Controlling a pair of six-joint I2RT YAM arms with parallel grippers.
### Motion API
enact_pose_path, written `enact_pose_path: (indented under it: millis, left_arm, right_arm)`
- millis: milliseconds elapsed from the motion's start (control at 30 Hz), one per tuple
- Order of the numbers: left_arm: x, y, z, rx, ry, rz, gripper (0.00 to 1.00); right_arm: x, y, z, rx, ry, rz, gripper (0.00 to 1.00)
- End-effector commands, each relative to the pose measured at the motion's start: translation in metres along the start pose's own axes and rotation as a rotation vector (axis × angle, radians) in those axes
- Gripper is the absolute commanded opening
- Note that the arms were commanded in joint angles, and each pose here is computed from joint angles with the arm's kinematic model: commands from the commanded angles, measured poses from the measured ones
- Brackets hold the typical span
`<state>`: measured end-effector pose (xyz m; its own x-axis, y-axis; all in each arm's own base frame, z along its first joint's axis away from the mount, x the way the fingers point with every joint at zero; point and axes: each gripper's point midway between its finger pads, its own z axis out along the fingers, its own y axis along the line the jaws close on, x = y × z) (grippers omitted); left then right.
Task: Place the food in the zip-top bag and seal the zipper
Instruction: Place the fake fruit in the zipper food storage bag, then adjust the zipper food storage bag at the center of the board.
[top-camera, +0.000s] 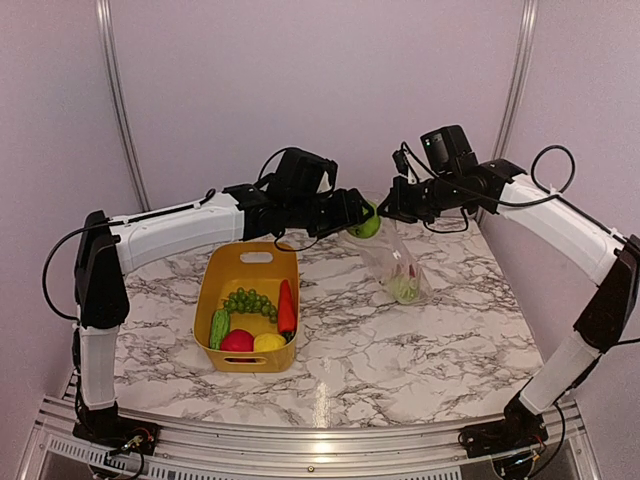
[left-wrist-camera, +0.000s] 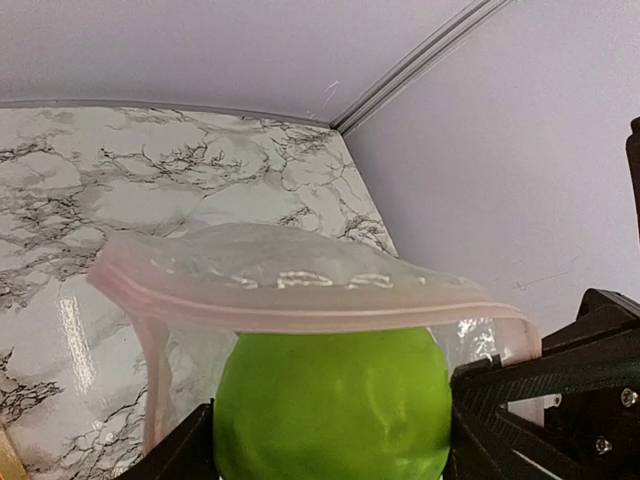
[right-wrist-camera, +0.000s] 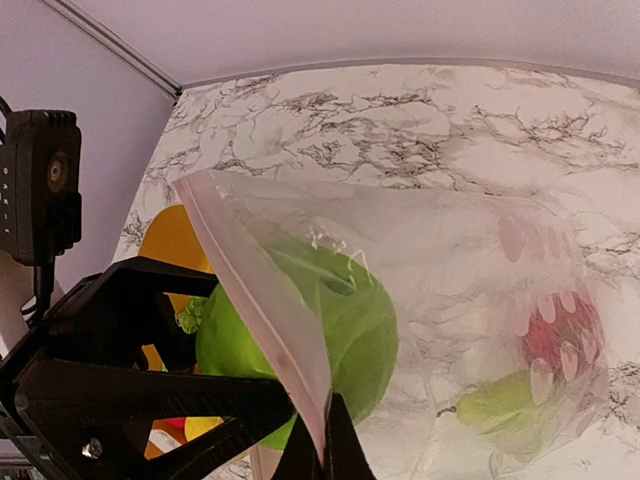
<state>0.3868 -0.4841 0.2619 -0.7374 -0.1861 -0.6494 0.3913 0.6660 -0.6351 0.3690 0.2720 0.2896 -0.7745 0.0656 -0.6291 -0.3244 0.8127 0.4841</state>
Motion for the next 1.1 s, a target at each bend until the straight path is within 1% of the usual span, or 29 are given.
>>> enact_pose_path:
  millis: [0, 33, 67, 233, 333, 400, 500, 567, 667, 733, 800, 967, 1033, 1067]
  left_arm:
    - [0.0, 0.007, 0.002, -0.045, 0.012, 0.004, 0.83]
    - [-0.004, 0.007, 0.0, -0.057, -0.002, 0.007, 0.94]
    - [-0.007, 0.006, -0.003, -0.066, -0.009, 0.014, 0.98]
    - [-0.027, -0.008, -0.026, -0.061, -0.05, 0.039, 0.99]
    - [-0.045, -0.028, -0.047, -0.011, -0.088, 0.058, 0.99]
    - [-0.052, -0.033, -0.062, -0.006, -0.11, 0.079, 0.99]
    - [-0.048, -0.016, -0.077, -0.073, -0.122, 0.095, 0.99]
    - [-0.037, 0.002, -0.082, -0.127, -0.108, 0.099, 0.99]
    - [-0.01, 0.028, -0.077, -0.187, -0.026, 0.087, 0.99]
    - [0.005, 0.038, -0.068, -0.192, 0.037, 0.068, 0.99]
    - [0.015, 0.041, -0.059, -0.183, 0.074, 0.05, 0.93]
    - [0.02, 0.039, -0.046, -0.152, 0.094, 0.022, 0.81]
    - [0.023, 0.04, -0.042, -0.135, 0.121, 0.0, 0.73]
    - [0.025, 0.043, -0.039, -0.135, 0.133, -0.02, 0.67]
  right_arm:
    - [-0.012, 0.017, -0.014, -0.048, -0.047, -0.005, 0.0]
    - [-0.014, 0.017, -0.015, -0.047, -0.052, -0.008, 0.0]
    - [-0.016, 0.018, -0.016, -0.045, -0.058, -0.009, 0.0]
    - [-0.017, 0.015, -0.017, -0.041, -0.067, -0.004, 0.0]
    - [-0.018, 0.014, -0.018, -0.042, -0.074, 0.0, 0.0]
    - [-0.019, 0.013, -0.02, -0.039, -0.08, -0.001, 0.0]
    - [-0.019, 0.01, -0.021, -0.036, -0.081, 0.002, 0.0]
    - [-0.017, 0.011, -0.019, -0.043, -0.077, 0.002, 0.0]
    - [-0.015, 0.012, -0.018, -0.054, -0.071, 0.002, 0.0]
    - [-0.014, 0.012, -0.016, -0.057, -0.066, 0.001, 0.0]
    - [-0.013, 0.012, -0.013, -0.06, -0.059, -0.001, 0.0]
    - [-0.009, 0.011, -0.007, -0.065, -0.038, -0.004, 0.0]
    - [-0.008, 0.011, -0.005, -0.069, -0.03, -0.004, 0.0]
    - [-0.007, 0.011, -0.004, -0.071, -0.029, -0.004, 0.0]
